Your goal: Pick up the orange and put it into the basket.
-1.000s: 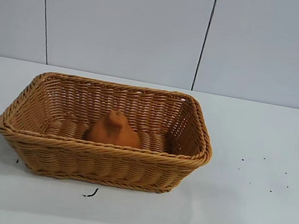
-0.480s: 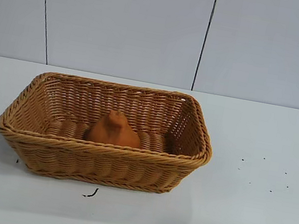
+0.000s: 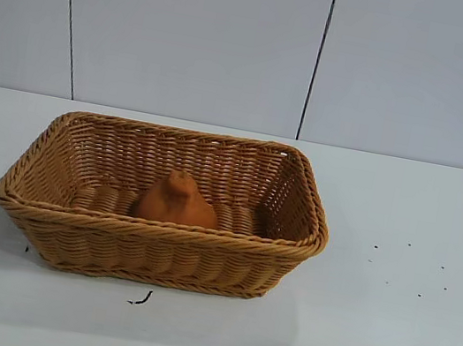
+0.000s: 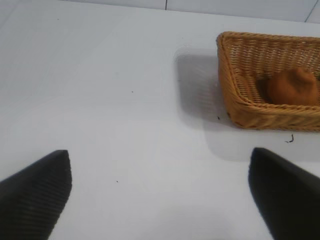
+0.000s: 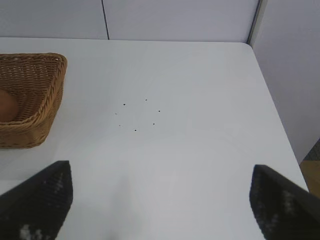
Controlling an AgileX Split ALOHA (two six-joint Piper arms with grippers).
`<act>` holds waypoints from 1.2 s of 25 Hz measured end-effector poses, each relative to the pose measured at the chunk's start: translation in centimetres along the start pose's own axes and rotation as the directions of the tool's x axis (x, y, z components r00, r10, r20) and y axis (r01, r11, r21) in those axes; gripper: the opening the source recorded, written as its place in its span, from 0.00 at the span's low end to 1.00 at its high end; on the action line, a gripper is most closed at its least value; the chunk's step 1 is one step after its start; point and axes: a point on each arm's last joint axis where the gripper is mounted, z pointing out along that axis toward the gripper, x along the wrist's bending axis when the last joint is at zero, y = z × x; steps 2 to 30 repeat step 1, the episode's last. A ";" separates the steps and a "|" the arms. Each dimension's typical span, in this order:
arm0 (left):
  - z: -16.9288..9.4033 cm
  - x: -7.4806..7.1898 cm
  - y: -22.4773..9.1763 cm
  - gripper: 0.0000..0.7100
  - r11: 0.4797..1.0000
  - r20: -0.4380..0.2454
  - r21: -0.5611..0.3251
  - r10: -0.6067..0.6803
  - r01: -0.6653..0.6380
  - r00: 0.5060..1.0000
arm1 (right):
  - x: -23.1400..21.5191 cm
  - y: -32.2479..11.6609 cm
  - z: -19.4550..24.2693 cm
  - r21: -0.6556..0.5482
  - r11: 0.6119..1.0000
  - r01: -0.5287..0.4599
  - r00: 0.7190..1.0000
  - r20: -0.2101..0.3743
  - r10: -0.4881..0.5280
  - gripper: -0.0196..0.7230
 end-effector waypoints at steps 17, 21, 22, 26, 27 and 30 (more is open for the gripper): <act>0.0 0.0 0.0 0.98 1.000 0.000 0.000 0.000 0.000 1.000 | 0.0 0.0 0.0 0.000 1.000 0.000 1.000 0.000 0.000 0.96; 0.0 0.0 0.0 0.98 1.000 0.000 0.000 0.000 0.000 1.000 | 0.0 0.0 0.0 0.000 1.000 0.000 1.000 0.000 0.000 0.96; 0.0 0.0 0.0 0.98 1.000 0.000 0.000 0.000 0.000 1.000 | 0.0 0.0 0.0 0.000 1.000 0.000 1.000 0.000 0.000 0.96; 0.0 0.0 0.0 0.98 1.000 0.000 0.000 0.000 0.000 1.000 | 0.0 0.0 0.0 0.000 1.000 0.000 1.000 0.000 0.000 0.96; 0.0 0.0 0.0 0.98 1.000 0.000 0.000 0.000 0.000 1.000 | 0.0 0.0 0.0 0.000 1.000 0.000 1.000 0.000 0.000 0.96; 0.0 0.0 0.0 0.98 1.000 0.000 0.000 0.000 0.000 1.000 | 0.0 0.0 0.0 0.000 1.000 0.000 1.000 0.000 0.000 0.96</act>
